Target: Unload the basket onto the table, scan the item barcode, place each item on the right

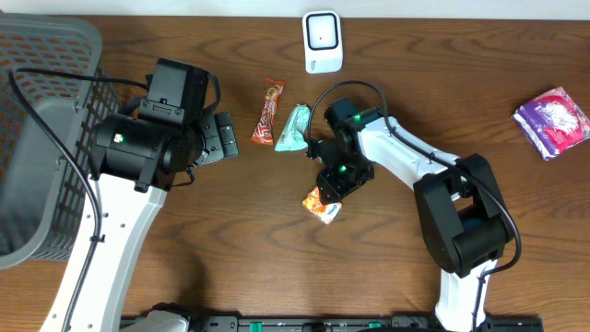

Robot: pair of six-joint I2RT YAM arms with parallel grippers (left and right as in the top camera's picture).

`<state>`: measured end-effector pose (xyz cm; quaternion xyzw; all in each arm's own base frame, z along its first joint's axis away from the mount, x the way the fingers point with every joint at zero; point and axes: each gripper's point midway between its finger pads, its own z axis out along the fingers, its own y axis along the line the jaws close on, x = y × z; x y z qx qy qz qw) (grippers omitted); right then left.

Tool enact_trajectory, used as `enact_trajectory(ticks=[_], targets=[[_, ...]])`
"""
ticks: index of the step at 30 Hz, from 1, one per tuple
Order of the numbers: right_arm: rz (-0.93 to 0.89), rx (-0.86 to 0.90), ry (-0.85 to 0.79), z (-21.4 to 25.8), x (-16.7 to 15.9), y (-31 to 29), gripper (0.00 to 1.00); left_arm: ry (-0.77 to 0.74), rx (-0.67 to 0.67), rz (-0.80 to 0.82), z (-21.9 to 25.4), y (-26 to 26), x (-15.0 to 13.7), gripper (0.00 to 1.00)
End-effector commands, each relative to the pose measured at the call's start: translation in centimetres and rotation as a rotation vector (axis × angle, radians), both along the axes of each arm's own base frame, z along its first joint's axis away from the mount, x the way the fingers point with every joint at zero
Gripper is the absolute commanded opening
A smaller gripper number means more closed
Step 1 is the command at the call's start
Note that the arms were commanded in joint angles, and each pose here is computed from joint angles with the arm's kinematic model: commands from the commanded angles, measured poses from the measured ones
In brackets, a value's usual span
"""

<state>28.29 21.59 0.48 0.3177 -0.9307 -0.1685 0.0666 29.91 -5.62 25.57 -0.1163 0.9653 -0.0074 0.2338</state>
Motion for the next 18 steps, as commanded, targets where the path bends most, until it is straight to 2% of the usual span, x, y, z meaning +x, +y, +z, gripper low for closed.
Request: enact_trajectory(ticks=[1, 6, 12, 14, 18], targets=[[0.032, -0.001, 0.0, -0.5, -0.6, -0.3, 0.44, -0.001, 0.015, -0.004, 0.0, 0.2, 0.0, 0.98], [0.027, 0.067, 0.025, -0.1, -0.9, 0.9, 0.48, -0.001, 0.016, -0.004, 0.0, 0.2, 0.0, 0.98], [-0.027, 0.045, 0.069, -0.6, -1.8, 0.5, 0.41, -0.001, 0.015, -0.004, 0.0, 0.2, 0.0, 0.98], [-0.066, 0.034, 0.082, -0.6, -1.8, 0.5, 0.35, -0.001, 0.015, -0.004, 0.0, 0.2, 0.0, 0.98], [-0.141, 0.018, 0.105, -0.6, -1.8, 0.6, 0.16, -0.001, 0.015, -0.004, 0.0, 0.2, 0.0, 0.98]])
